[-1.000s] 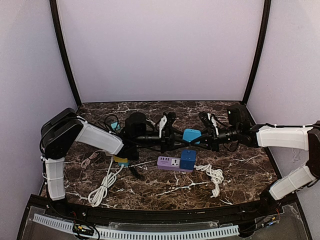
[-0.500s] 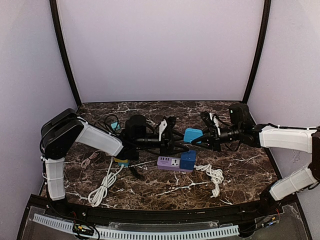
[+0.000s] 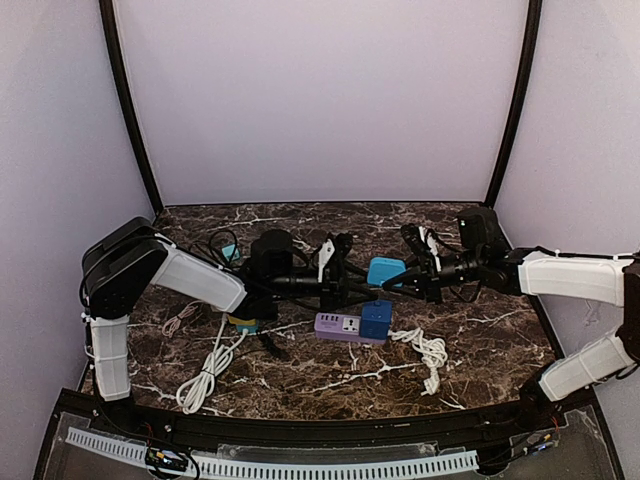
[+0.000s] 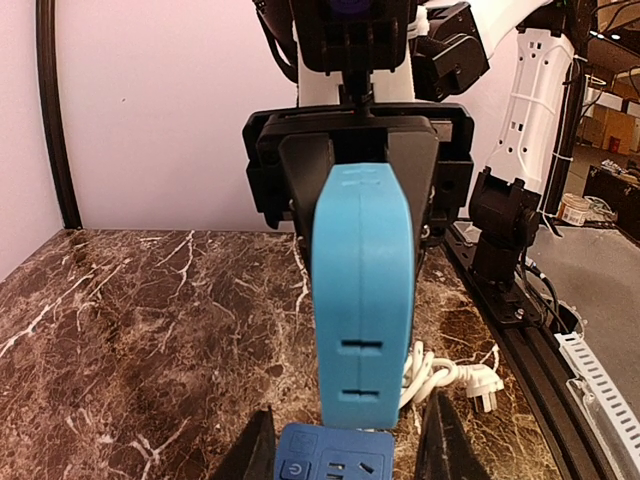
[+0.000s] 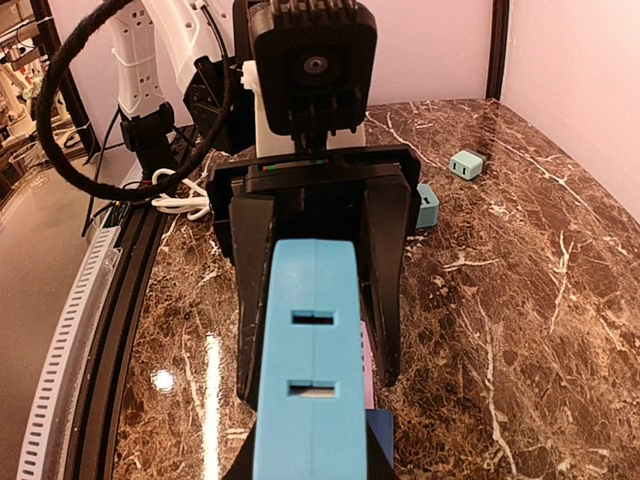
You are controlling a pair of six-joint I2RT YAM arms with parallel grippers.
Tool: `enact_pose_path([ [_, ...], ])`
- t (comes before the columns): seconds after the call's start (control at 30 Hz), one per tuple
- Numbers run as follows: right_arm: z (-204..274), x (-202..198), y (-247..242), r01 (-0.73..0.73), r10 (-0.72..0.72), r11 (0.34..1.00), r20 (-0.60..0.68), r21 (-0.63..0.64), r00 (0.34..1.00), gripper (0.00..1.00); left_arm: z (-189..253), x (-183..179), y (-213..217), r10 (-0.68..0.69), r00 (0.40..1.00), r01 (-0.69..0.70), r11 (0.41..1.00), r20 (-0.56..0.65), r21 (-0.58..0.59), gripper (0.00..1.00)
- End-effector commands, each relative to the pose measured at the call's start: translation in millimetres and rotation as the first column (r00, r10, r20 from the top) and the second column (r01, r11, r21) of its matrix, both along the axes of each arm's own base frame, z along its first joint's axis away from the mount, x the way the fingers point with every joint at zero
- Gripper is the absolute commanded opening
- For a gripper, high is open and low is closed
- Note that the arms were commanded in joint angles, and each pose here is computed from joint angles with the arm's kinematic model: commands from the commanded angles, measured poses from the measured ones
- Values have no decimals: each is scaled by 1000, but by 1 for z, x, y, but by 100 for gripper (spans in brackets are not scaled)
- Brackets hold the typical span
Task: Insert the plug
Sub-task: Adjust the plug.
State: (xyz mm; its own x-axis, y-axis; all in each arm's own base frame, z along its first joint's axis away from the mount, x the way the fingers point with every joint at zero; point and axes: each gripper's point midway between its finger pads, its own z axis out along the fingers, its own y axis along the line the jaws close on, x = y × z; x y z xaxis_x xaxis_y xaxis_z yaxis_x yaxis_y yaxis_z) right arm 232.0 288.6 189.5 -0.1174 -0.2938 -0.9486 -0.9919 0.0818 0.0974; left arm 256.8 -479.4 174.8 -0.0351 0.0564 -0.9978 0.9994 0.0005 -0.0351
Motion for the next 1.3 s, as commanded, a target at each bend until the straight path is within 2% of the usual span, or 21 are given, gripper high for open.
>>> enact_pose_path([
  [0.0,-5,-1,-1,-9,9,1000,0,-3,1000,0,14,-3,-3,-19,1000,19,999,16,-28,31],
  [0.2,-15,0,-3,2,-3,999,-14,-33,1000,0,15,-1,-3,-8,1000,8,1000,17,-27,34],
  [0.4,-18,-3,-4,-7,7,999,-3,-35,1000,0,14,1,-3,4,1000,-4,1000,11,-19,30],
  [0.53,-19,-4,-3,-15,15,999,-6,-36,1000,0,13,0,-4,2,1000,-2,1000,8,-16,18],
  [0.63,-20,-3,-1,-20,20,999,-14,-37,1000,0,13,0,-4,-1,1000,1,1000,9,-17,2],
  [0.73,-20,-2,0,-16,15,999,-14,-38,1000,0,12,0,-4,-4,1000,4,1000,7,-16,1],
  [0.77,-20,-1,0,-9,8,999,-18,-40,1000,2,12,-1,-4,-5,1000,5,1000,7,-15,1],
  [0.8,-19,1,0,0,-1,999,-22,-42,1000,7,12,-1,-3,-5,1000,5,1000,12,-15,1],
  [0.9,-18,1,1,-10,7,999,-57,-47,998,30,10,-2,-3,-10,999,10,1000,38,-11,1],
  [0.97,-19,1,2,-14,10,999,-76,-51,997,37,9,-3,-3,-14,998,14,1000,62,-8,1],
  [1.07,-19,2,2,-18,14,999,-83,-50,996,37,7,-3,-2,-15,996,15,1000,91,-4,1],
  [1.27,-11,1,2,-19,17,999,-53,-39,998,33,1,-4,-1,-19,996,18,1000,87,13,1],
])
